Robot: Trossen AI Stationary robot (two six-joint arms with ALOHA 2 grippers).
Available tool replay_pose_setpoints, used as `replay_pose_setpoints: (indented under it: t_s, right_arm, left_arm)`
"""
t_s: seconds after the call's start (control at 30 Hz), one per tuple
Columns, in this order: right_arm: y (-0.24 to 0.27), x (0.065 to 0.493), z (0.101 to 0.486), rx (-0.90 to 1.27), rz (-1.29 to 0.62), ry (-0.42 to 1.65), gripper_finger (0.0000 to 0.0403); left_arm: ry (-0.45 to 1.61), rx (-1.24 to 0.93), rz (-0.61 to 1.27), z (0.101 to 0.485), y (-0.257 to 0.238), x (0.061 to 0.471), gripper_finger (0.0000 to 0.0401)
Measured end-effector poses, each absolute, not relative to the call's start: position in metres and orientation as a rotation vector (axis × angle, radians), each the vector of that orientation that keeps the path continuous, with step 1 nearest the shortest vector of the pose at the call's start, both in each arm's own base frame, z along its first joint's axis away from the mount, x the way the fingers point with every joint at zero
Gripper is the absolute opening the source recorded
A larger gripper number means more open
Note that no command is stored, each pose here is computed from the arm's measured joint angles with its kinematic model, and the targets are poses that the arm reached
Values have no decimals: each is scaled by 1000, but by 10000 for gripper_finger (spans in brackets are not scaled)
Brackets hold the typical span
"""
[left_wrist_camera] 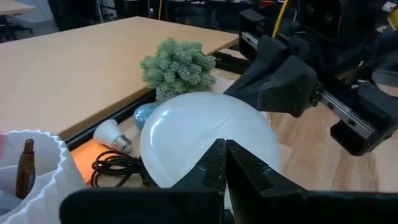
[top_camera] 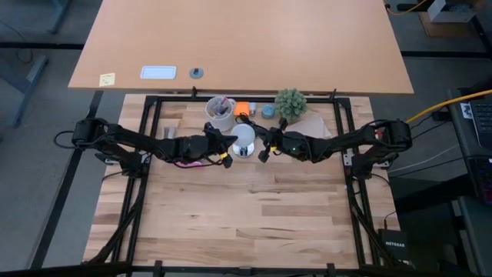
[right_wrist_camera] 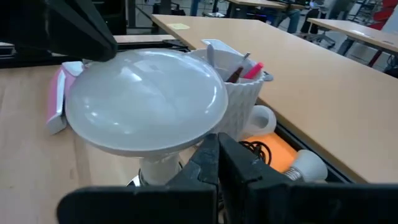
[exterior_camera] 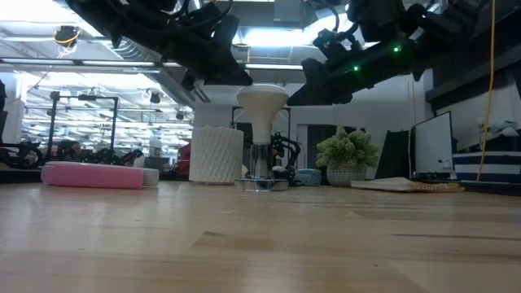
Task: Screw lightbulb
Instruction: Remove the white light bulb from the silver lamp
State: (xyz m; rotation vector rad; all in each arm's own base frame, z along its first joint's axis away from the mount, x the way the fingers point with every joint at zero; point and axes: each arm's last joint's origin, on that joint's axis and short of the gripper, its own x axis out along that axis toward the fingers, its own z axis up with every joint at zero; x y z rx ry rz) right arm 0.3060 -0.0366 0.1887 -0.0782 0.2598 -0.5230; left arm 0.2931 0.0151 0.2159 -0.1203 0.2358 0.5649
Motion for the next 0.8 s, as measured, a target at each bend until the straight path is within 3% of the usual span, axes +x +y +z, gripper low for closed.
replay_pose_setpoints:
  t_s: [0.57,0.8]
  right_arm:
    - [-39,306,189,-76,-530,254,3]
    - [-39,302,201,-81,-530,217,3]
  left_arm:
    - [216,-78,578,219,12,293,1]
    - [115,-32,578,232,12,294,1]
